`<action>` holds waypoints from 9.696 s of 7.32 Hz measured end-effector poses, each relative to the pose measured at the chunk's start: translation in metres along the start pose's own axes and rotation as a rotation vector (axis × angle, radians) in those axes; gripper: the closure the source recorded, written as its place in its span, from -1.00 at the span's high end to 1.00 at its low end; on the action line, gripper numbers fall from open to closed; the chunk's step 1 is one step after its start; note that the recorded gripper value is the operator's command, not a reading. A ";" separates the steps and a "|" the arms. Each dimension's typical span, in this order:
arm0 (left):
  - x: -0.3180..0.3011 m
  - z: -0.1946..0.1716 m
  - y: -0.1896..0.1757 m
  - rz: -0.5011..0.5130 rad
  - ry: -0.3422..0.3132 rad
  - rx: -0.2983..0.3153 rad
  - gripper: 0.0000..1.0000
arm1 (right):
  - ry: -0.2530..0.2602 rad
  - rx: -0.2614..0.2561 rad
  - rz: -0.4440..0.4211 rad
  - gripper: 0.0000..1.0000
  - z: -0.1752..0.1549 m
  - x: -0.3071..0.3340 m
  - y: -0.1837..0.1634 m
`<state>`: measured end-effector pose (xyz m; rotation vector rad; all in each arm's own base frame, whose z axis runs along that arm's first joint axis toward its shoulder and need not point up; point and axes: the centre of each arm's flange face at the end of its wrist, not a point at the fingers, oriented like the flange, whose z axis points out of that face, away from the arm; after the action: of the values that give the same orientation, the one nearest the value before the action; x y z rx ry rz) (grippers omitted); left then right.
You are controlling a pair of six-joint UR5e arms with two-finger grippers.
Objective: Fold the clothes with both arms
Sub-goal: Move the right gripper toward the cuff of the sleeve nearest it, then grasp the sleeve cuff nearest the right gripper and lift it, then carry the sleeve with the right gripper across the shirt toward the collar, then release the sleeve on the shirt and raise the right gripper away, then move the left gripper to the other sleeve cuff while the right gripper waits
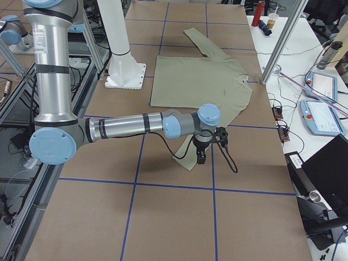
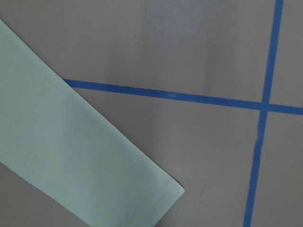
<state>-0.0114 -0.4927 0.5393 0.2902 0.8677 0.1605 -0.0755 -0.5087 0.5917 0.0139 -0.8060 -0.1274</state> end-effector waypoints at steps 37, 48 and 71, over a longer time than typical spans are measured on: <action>-0.006 0.019 0.008 -0.039 0.077 -0.039 1.00 | -0.395 0.236 0.429 0.62 -0.003 -0.751 -0.140; 0.039 0.138 0.008 -0.155 0.132 -0.103 1.00 | -0.404 0.163 0.514 0.97 -0.058 -0.447 -0.159; 0.021 0.235 0.044 -0.235 0.039 -0.256 -0.66 | -0.364 0.199 0.501 0.98 -0.069 -0.308 -0.113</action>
<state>0.1823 -0.4891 0.6817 -0.0546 0.9020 0.0572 -0.2491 -0.5862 0.3158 -0.0244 -1.1587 0.4359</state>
